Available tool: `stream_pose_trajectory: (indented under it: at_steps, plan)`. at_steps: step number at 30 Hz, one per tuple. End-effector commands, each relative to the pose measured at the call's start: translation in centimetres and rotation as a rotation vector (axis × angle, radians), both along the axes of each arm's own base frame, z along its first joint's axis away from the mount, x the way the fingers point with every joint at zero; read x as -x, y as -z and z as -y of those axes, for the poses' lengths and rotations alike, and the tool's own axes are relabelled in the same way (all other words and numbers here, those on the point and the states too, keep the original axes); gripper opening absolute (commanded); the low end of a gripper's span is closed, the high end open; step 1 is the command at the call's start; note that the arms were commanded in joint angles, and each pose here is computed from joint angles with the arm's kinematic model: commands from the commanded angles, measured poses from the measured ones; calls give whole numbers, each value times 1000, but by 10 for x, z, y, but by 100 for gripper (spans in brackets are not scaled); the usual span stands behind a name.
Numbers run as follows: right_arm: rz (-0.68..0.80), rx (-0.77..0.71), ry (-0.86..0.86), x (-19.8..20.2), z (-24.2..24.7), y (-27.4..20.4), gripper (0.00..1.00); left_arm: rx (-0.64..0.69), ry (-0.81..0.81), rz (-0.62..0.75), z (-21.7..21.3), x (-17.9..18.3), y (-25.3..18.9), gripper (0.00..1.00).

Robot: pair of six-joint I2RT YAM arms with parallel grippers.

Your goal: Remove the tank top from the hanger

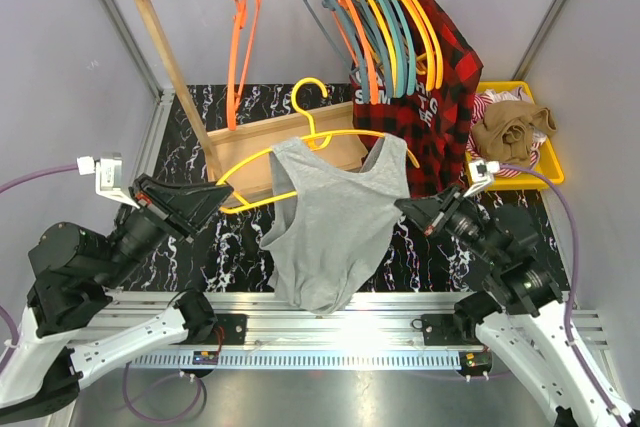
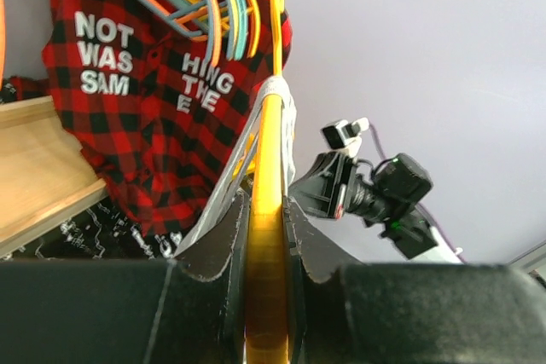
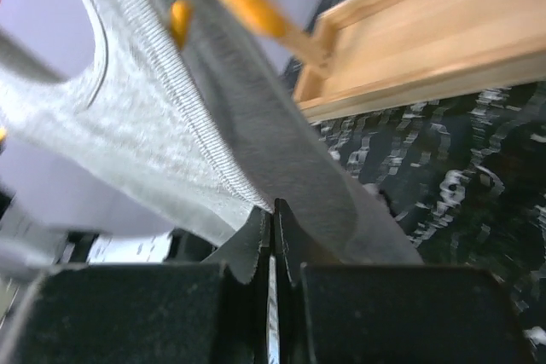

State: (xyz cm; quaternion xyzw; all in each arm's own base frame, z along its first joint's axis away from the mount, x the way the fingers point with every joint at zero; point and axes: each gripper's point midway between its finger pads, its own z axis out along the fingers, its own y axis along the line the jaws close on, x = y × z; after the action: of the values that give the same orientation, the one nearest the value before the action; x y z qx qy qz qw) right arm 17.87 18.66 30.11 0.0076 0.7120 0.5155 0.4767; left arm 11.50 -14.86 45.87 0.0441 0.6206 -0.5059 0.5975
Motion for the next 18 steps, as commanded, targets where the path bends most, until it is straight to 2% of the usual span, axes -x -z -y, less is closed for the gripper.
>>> stream_pose_trajectory:
  at_steps: [1,2,3,4,7,8,10,11,12,14,15,16,18]
  plan:
    - [-137,19,363,-21,53,4,0,54,-52,33,-22,5,-24,0]
    - [-172,22,446,-24,66,7,0,31,-54,6,-24,5,-14,0]
    - [-267,83,578,-27,89,30,0,42,-58,2,-31,9,-13,0]
    - [-291,67,619,-26,96,22,0,51,-68,-2,-35,9,-10,0]
    - [-391,135,653,-24,101,33,0,92,-91,-5,-48,13,-5,0]
    - [-423,158,583,-24,87,38,0,95,-94,-4,-49,13,-3,0]
    - [-358,174,386,-23,55,30,0,92,-92,-3,-49,14,-3,0]
    - [-340,136,134,-3,19,21,0,89,-91,-1,-48,13,-3,0]
    - [-260,85,-24,0,-6,9,0,87,-91,5,-47,12,-4,0]
    - [-202,-17,-336,33,-38,-11,0,97,-92,29,-46,12,-10,0]
    - [-117,-76,-576,66,-48,-29,0,94,-93,34,-45,11,-11,0]
    - [-111,-96,-648,81,-47,-38,0,94,-97,38,-45,10,-12,0]
    - [-3,-44,-747,117,-34,-51,0,89,-100,51,-43,9,-14,0]
